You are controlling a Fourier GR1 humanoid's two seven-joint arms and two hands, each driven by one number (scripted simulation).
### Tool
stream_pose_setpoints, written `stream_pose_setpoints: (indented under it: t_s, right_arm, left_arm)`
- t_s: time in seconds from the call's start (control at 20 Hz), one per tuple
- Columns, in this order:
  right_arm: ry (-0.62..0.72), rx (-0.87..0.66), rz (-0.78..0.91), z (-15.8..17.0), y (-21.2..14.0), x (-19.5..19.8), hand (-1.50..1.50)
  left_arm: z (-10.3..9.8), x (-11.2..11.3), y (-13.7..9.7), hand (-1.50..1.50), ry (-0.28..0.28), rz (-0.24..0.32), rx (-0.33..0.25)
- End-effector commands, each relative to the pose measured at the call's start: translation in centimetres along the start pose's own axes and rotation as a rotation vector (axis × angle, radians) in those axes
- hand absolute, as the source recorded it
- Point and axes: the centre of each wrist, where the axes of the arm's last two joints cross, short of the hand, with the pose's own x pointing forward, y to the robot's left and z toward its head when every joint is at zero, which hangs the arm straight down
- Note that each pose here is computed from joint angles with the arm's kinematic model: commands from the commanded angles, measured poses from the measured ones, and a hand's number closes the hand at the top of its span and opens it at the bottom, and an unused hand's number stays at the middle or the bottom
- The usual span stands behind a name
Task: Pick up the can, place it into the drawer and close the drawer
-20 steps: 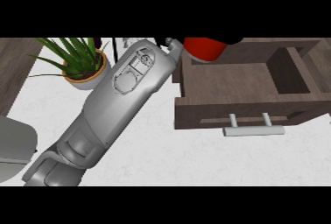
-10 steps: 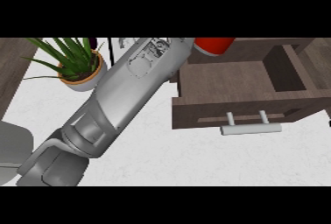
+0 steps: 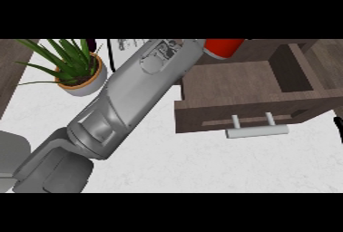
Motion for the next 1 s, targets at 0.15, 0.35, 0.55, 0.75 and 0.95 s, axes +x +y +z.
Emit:
stream_pose_setpoints:
  t_s: [0.15, 0.35, 0.55, 0.75, 0.95]
  right_arm:
    - [0.003, 0.006, 0.003, -0.4, -0.7, -0.3, -1.5]
    - [-0.015, -0.003, 0.006, -2.3, 0.8, -0.2, -1.5]
    - [-0.03, 0.018, 0.016, -1.3, -0.1, -0.5, -1.5]
    - [-0.024, 0.03, 0.003, -1.6, -0.3, 0.0, -1.5]
    - [-0.046, 0.023, -0.001, -2.4, 0.8, -0.1, -1.5]
  left_arm:
    - [0.0, -2.8, 0.1, 1.5, -0.028, -0.059, 0.051]
    - [-0.1, -3.0, 0.0, 1.5, -0.046, -0.09, 0.043]
    - [0.1, -4.3, 0.1, 1.5, -0.002, -0.111, 0.057]
    - [0.3, -4.9, -0.1, 1.5, -0.045, -0.178, 0.094]
    - [0.2, -5.6, 0.3, -1.5, -0.022, -0.156, 0.117]
